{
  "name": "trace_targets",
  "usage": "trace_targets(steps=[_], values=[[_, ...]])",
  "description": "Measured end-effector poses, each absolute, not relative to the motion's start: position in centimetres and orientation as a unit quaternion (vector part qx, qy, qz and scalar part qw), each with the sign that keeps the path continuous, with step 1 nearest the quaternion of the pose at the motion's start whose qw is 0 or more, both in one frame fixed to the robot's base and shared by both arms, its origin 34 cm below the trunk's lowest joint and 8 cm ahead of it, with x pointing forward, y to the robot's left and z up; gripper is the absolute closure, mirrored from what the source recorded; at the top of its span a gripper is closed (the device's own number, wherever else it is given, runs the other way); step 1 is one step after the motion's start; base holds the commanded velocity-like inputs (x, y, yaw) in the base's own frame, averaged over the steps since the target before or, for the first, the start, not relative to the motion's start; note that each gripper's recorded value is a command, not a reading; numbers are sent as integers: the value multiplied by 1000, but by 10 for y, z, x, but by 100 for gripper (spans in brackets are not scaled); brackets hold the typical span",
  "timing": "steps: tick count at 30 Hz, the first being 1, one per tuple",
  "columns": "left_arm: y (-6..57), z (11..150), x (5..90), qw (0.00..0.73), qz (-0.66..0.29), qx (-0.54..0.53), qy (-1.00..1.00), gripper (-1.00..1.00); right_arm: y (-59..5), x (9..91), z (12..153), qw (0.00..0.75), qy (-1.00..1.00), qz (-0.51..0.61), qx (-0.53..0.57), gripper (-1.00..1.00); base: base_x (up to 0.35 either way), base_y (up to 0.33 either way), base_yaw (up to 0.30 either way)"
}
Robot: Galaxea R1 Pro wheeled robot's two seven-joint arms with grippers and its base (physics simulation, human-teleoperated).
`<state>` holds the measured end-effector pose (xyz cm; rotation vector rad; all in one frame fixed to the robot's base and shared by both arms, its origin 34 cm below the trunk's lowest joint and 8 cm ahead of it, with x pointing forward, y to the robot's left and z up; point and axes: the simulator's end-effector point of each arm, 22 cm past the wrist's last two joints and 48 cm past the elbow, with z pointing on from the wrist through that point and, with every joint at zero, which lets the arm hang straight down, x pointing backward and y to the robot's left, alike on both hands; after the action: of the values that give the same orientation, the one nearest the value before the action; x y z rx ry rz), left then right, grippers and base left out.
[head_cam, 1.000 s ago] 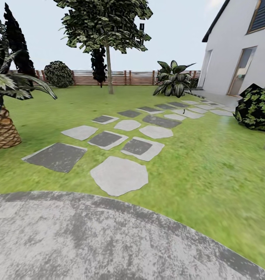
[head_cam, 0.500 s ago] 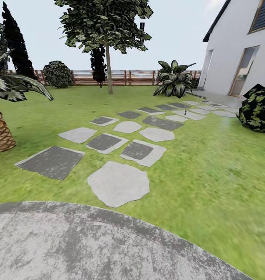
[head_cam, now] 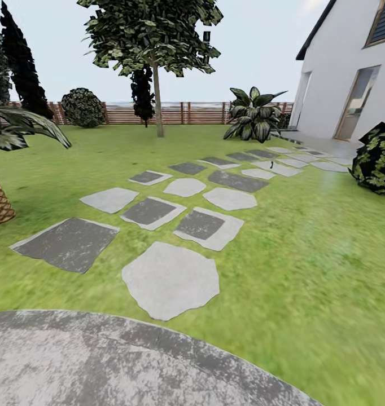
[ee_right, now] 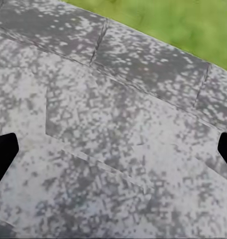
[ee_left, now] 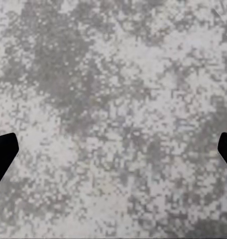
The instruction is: In the garden, pick up the pesticide atomizer on the floor and spray pesticide onto both trees until each tree trunk is fully covered.
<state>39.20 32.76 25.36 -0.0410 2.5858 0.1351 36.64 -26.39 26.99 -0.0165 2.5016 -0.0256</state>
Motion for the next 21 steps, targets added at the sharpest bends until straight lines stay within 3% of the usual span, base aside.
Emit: trace_targets(steps=[21], values=[[328, 254, 392, 273, 50, -18, 961, -100, -264, 366, 270, 314, 949, -10, -6, -100, 340, 0, 0]])
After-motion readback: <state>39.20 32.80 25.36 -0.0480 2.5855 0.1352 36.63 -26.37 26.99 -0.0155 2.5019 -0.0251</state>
